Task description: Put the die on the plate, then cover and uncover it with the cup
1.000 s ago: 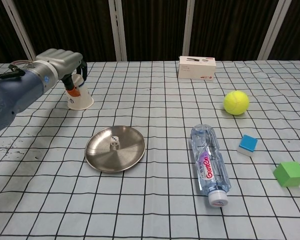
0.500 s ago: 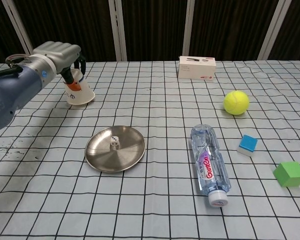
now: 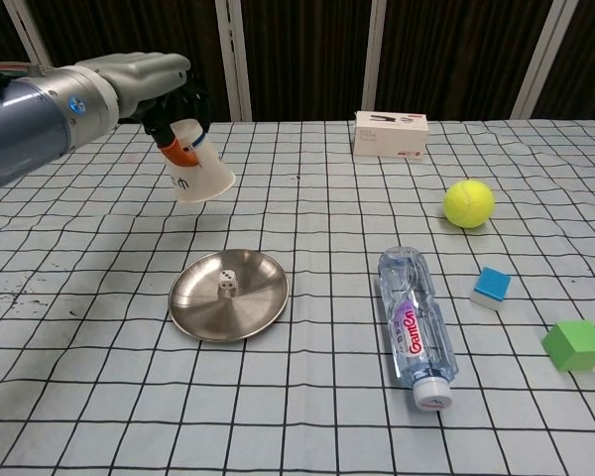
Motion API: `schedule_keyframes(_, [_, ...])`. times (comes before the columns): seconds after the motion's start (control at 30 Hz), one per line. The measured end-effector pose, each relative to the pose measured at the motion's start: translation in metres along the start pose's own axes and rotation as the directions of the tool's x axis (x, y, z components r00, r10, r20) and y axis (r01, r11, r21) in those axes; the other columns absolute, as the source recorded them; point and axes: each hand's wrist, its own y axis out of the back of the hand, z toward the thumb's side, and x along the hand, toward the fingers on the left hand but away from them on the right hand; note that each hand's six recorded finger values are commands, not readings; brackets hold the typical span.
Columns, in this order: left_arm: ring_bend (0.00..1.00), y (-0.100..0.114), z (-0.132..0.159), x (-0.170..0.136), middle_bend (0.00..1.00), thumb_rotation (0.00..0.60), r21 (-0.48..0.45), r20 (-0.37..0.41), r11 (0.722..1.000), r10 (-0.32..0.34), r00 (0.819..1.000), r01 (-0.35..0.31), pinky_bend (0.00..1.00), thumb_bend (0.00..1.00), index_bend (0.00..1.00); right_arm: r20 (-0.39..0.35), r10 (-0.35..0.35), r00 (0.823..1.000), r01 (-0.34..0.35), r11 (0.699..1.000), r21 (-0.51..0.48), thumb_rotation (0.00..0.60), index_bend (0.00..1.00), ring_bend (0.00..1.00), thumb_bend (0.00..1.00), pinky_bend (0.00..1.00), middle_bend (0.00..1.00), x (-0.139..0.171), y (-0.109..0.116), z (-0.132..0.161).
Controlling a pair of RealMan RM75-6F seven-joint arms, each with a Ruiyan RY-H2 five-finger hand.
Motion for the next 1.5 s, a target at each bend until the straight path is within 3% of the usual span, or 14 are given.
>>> schedule_keyframes(0.17, [0.39,0.009,0.030,-0.037,0.43,0.600,-0.024,0.075,0.994,-0.105,0.992,0.108,0.50,0.39,0.52,-0.003,-0.008,1.000,0.008,1.000,-0.007,0.600,0.13,0.10,0.13,0.02,0.14,0.001,0.003,0.001])
schedule_keyframes(0.3, [0.39,0.010,0.044,-0.057,0.43,0.600,0.013,0.107,0.986,-0.168,0.980,0.168,0.50,0.39,0.52,-0.002,-0.015,1.000,0.015,1.000,-0.012,0.600,0.13,0.10,0.13,0.02,0.14,0.002,0.006,0.000])
schedule_keyframes(0.57, [0.39,-0.011,0.060,-0.073,0.43,0.600,0.110,0.111,0.966,-0.247,0.963,0.235,0.50,0.39,0.52,0.002,-0.023,1.000,0.023,0.999,-0.030,0.600,0.13,0.10,0.13,0.02,0.14,0.003,0.009,-0.003])
schedule_keyframes(0.73, [0.39,-0.025,0.062,-0.069,0.42,0.600,0.122,0.112,0.964,-0.248,0.962,0.235,0.50,0.39,0.52,0.002,-0.025,1.000,0.025,0.999,-0.033,0.600,0.13,0.10,0.13,0.02,0.14,0.003,0.010,-0.004])
schedule_keyframes(1.1, [0.39,-0.044,0.071,-0.059,0.41,0.600,0.143,0.172,0.977,-0.183,0.968,0.160,0.50,0.39,0.53,0.009,-0.034,0.999,0.034,0.999,-0.041,0.600,0.13,0.10,0.13,0.02,0.14,0.003,0.013,-0.008])
schedule_keyframes(1.5, [0.39,-0.061,0.072,-0.061,0.41,0.600,0.168,0.209,0.975,-0.178,0.961,0.144,0.49,0.39,0.54,0.011,-0.032,0.999,0.033,0.998,-0.048,0.600,0.13,0.10,0.13,0.02,0.14,0.003,0.012,-0.009])
